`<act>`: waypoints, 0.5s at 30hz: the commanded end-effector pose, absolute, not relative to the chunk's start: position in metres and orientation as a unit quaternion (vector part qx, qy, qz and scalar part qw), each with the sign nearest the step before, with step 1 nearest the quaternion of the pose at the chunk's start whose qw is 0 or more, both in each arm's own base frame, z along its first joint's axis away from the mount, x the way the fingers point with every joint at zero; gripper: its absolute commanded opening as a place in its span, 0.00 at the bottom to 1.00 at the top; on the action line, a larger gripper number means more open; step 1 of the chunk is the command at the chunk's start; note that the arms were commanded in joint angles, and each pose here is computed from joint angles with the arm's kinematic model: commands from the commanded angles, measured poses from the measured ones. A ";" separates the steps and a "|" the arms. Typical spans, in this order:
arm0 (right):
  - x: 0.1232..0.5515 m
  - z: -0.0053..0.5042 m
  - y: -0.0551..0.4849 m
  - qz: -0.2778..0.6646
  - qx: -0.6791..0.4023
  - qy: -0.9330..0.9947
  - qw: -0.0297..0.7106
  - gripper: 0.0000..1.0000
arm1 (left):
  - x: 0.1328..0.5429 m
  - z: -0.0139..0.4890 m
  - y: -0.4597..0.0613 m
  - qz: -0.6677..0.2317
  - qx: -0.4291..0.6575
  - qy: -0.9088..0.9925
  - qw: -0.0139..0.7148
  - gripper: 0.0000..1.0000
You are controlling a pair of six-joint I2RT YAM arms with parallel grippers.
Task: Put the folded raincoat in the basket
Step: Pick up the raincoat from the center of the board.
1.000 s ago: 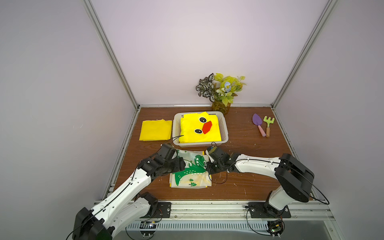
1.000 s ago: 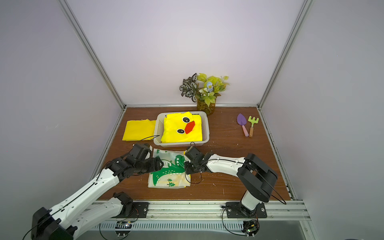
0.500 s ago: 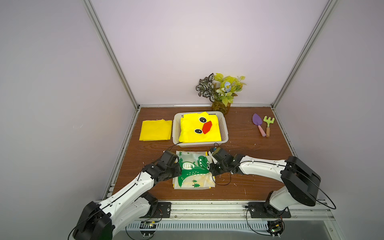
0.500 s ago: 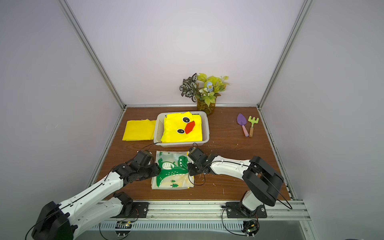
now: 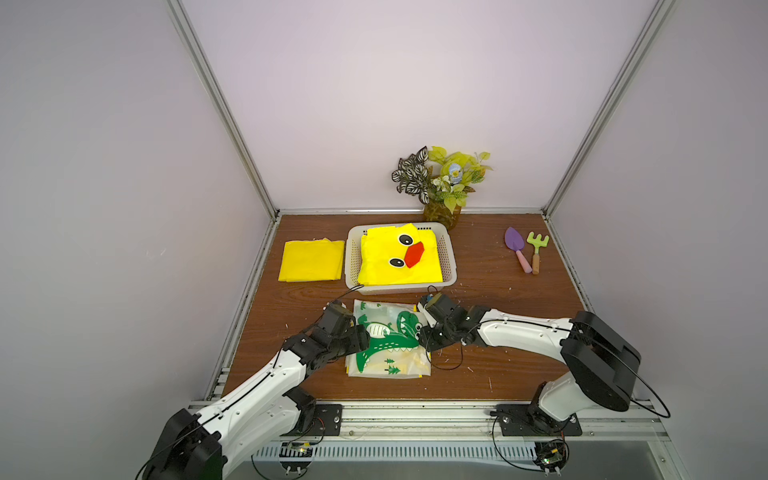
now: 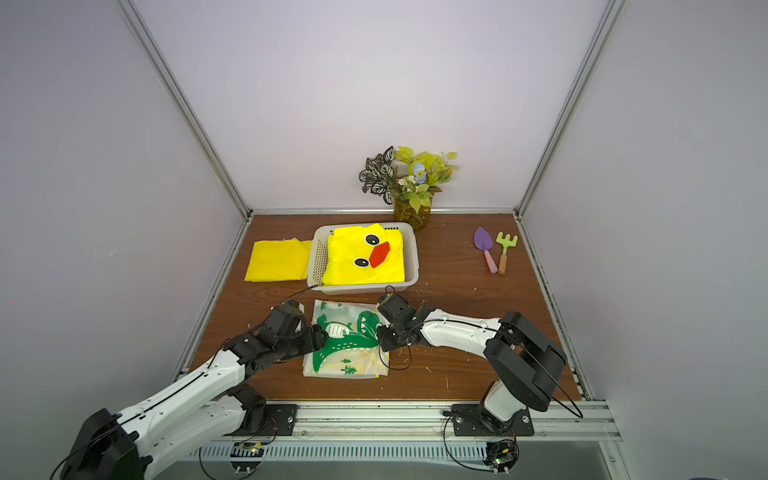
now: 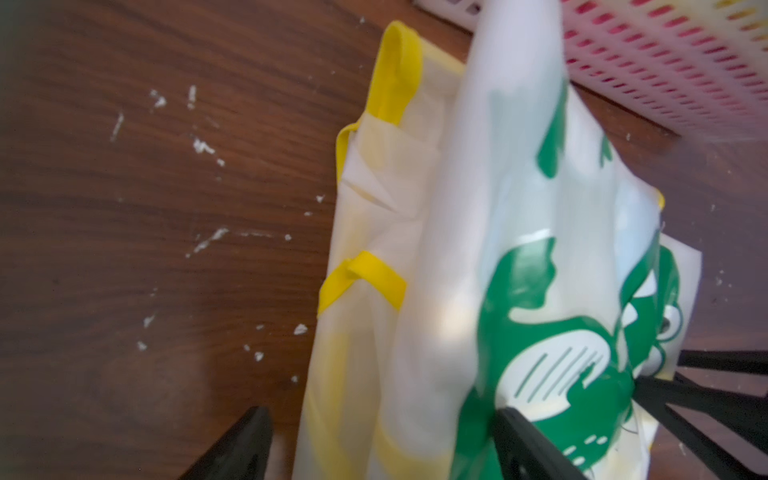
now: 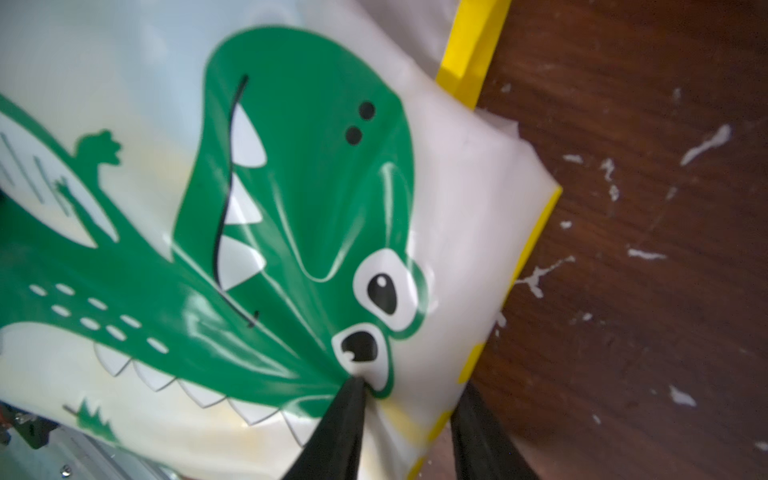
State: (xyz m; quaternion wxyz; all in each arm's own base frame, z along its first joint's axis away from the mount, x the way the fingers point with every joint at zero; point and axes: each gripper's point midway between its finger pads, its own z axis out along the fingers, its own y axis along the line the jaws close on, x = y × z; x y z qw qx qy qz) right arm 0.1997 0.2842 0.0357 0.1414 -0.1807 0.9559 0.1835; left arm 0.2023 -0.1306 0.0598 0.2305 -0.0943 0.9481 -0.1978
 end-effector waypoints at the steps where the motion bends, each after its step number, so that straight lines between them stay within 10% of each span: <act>1: 0.193 0.036 0.276 0.173 -0.173 0.961 0.127 0.47 | 0.212 0.087 -0.140 -0.221 -0.065 0.936 0.266 0.91; 15: 0.202 0.082 0.299 0.309 -0.095 0.926 0.196 0.73 | 0.216 0.077 -0.146 -0.199 -0.027 0.949 0.243 0.93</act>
